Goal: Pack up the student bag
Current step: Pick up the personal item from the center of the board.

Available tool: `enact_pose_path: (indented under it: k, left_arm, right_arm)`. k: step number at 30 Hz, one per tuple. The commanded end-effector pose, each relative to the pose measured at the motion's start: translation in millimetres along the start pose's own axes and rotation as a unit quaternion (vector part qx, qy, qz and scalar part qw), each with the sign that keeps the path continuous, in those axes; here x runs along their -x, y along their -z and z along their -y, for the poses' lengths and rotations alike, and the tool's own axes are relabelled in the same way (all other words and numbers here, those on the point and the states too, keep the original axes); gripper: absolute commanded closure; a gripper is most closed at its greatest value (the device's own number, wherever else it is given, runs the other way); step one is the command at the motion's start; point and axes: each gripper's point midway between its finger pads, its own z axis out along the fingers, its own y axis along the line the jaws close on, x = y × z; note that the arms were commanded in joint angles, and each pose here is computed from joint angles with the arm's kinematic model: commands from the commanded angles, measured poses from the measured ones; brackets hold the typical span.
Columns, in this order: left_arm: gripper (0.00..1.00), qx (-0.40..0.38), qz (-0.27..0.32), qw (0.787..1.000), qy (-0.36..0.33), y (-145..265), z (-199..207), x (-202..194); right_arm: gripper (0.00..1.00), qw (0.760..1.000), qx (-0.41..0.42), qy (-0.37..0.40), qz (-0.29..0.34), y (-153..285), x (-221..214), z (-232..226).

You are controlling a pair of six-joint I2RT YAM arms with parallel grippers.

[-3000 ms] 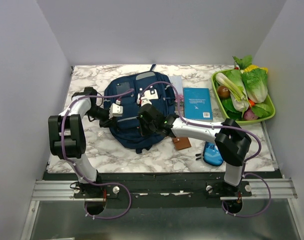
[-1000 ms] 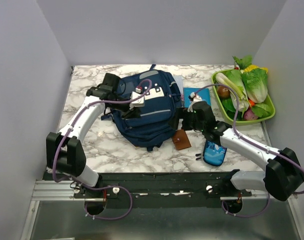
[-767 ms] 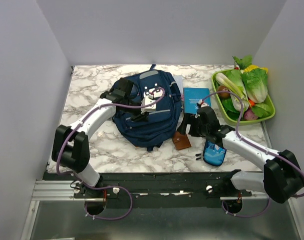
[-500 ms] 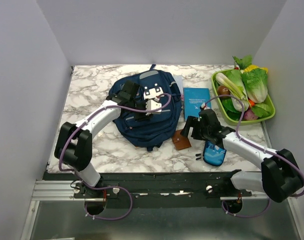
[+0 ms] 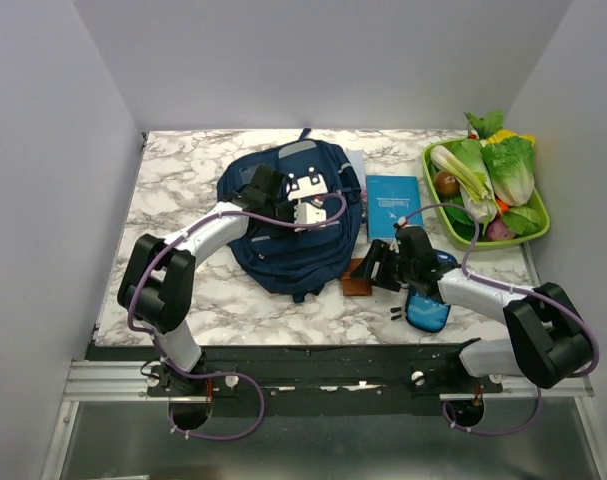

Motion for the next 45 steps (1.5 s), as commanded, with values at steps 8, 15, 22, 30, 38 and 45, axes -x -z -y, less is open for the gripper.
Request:
enact_pose_path:
  k: [8, 15, 22, 30, 38, 45]
  left_arm:
    - [0.77, 0.029, -0.015, 0.999, -0.008, -4.7, -6.4, -7.6]
    - [0.88, 0.031, -0.011, 0.999, -0.004, -3.2, -5.0, -6.5]
    - [0.92, 0.035, -0.004, 0.999, 0.004, 0.8, -6.5, -0.2]
    - [1.00, 0.045, 0.011, 0.999, 0.017, 10.4, -14.1, 14.7]
    - [0.90, 0.010, 0.023, 1.000, 0.017, 25.6, -1.5, 29.7]
    - [0.57, -0.083, 0.041, 0.996, -0.005, 35.9, 45.2, 34.1]
  right_arm:
    - [0.30, 0.993, 0.100, -0.062, -0.008, 12.4, -4.8, -39.1]
    - [0.32, 0.988, 0.130, -0.078, 0.036, 21.1, 8.5, -49.4]
    - [0.39, 0.988, 0.125, -0.082, 0.025, 7.7, 3.0, -42.4]
    - [0.61, 0.992, 0.097, -0.084, 0.016, -5.4, -4.2, -26.4]
    - [0.92, 0.995, 0.069, -0.058, 0.052, 11.7, 10.8, -24.2]
    - [0.96, 0.996, 0.062, -0.056, 0.043, 9.9, 8.4, -22.1]
